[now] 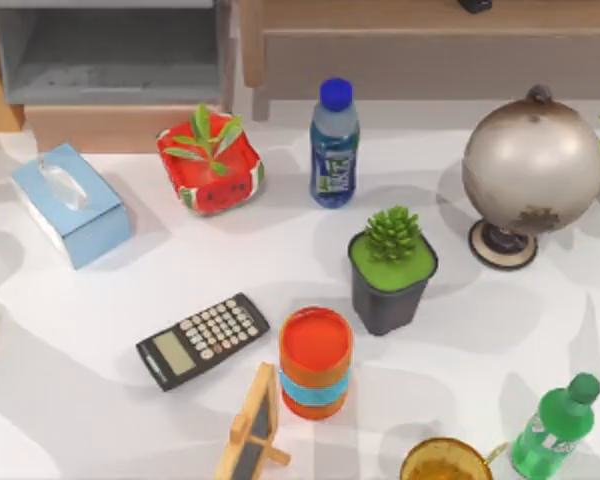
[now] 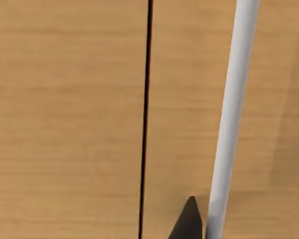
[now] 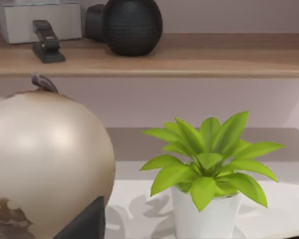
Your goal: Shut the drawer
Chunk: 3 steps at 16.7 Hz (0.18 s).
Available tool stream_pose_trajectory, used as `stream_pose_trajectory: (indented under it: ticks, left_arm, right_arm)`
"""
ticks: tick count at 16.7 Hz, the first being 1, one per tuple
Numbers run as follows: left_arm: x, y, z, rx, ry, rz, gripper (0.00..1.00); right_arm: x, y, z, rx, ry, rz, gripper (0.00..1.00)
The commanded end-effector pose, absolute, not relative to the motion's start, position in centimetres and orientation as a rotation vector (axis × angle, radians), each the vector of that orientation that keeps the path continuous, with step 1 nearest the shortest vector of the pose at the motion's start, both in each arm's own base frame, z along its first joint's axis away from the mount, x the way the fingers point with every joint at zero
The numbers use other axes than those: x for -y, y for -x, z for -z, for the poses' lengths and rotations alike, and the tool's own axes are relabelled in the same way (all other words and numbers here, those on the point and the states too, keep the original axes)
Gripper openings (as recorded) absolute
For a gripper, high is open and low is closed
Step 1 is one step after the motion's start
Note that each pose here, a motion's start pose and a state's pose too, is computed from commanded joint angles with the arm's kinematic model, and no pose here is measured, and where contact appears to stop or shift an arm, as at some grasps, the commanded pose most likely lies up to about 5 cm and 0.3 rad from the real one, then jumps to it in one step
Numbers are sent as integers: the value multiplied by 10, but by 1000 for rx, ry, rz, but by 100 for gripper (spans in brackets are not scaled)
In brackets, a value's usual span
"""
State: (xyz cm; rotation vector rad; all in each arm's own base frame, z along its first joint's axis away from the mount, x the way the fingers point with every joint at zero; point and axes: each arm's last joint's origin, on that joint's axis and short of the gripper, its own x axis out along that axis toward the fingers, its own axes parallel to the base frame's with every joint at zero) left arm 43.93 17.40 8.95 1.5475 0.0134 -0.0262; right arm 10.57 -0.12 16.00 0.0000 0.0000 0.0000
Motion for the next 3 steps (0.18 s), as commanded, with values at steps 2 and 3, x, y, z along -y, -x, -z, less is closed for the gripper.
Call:
stream_pose_trajectory:
  ticks: [2,3]
  left_arm:
    - [-174,-439,-90,-13,-1547,26,100]
    - [-174,-439,-90,-13,-1547,26,100]
  right_arm:
    - [1,-106,-160,0,0,0,100]
    - [1,-106,-160,0,0,0,100]
